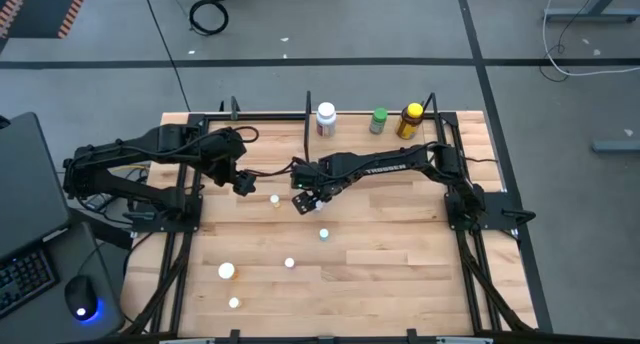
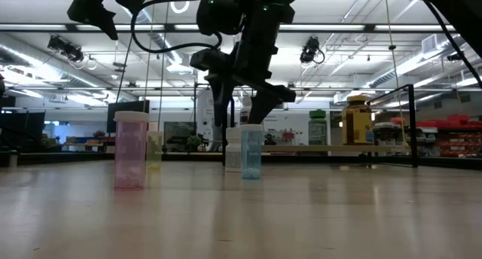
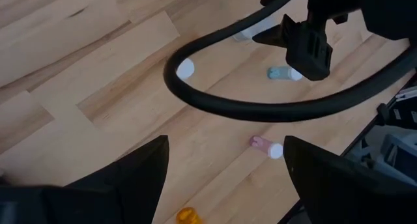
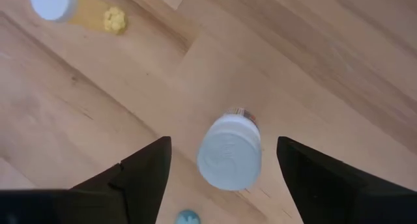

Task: Pick and place medicine bottles onto shelf by color
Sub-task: Put the small white bottle pill bottle on the shelf

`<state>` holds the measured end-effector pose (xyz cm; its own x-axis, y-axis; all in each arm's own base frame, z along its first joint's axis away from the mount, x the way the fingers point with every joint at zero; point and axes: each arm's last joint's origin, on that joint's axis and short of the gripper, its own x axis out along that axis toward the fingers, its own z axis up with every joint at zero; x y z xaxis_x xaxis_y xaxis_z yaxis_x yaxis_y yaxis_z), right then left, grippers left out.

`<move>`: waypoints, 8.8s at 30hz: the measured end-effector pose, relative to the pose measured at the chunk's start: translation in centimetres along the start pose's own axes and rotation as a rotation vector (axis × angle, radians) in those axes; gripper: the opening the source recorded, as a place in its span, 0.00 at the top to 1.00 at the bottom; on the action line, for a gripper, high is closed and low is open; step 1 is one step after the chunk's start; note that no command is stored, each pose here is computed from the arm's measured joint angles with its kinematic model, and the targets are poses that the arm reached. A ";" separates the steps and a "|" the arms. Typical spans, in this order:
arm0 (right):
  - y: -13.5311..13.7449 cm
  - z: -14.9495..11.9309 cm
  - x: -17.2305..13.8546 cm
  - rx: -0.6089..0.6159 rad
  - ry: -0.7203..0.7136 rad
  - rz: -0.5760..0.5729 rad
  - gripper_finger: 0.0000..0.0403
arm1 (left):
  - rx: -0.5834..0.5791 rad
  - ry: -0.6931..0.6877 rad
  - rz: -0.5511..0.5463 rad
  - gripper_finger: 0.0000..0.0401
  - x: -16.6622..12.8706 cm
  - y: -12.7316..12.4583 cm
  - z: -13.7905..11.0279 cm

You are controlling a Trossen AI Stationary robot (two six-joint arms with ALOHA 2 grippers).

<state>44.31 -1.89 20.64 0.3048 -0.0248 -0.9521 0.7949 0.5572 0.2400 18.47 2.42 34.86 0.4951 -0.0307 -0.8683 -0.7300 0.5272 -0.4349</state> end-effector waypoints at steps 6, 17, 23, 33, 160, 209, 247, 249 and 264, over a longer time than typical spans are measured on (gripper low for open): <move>0.0 -0.1 0.0 -0.002 0.000 -0.003 0.31 | -0.011 -0.001 -0.001 0.24 0.0 0.0 0.0; 0.1 -0.2 0.0 -0.005 0.007 -0.007 0.32 | -0.018 0.005 -0.005 0.24 0.0 0.0 0.0; 0.1 -0.4 0.0 -0.008 0.002 -0.013 0.32 | -0.019 0.009 -0.008 0.24 0.0 0.0 0.0; 0.0 -0.5 0.0 -0.025 0.017 -0.026 0.36 | -0.019 0.009 -0.007 0.24 0.0 0.0 0.0; -5.0 -0.8 0.9 -1.080 0.412 -0.278 0.98 | -0.083 -0.050 0.022 0.24 0.3 -1.8 -2.2; -1.9 -7.5 0.3 0.990 -0.376 -0.364 0.25 | 0.344 -0.084 -0.266 0.24 -0.8 -3.1 -1.0; -5.8 -8.2 4.6 1.027 -0.369 -0.438 0.33 | 0.488 0.036 -0.215 0.24 -1.8 -1.3 -2.6; -5.9 -8.2 4.6 1.028 -0.376 -0.440 0.34 | 0.488 0.036 -0.215 0.24 -1.8 -1.3 -2.6; -6.3 -7.7 4.6 1.051 -0.358 -0.457 0.49 | 0.487 0.035 -0.216 0.24 -1.8 -1.3 -2.6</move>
<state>36.66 0.85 13.25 -0.1207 -0.3658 -0.9228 0.8560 -0.5091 0.0898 17.24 -0.40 36.38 0.5880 -0.2058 -0.7822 -0.3055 0.8389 -0.4504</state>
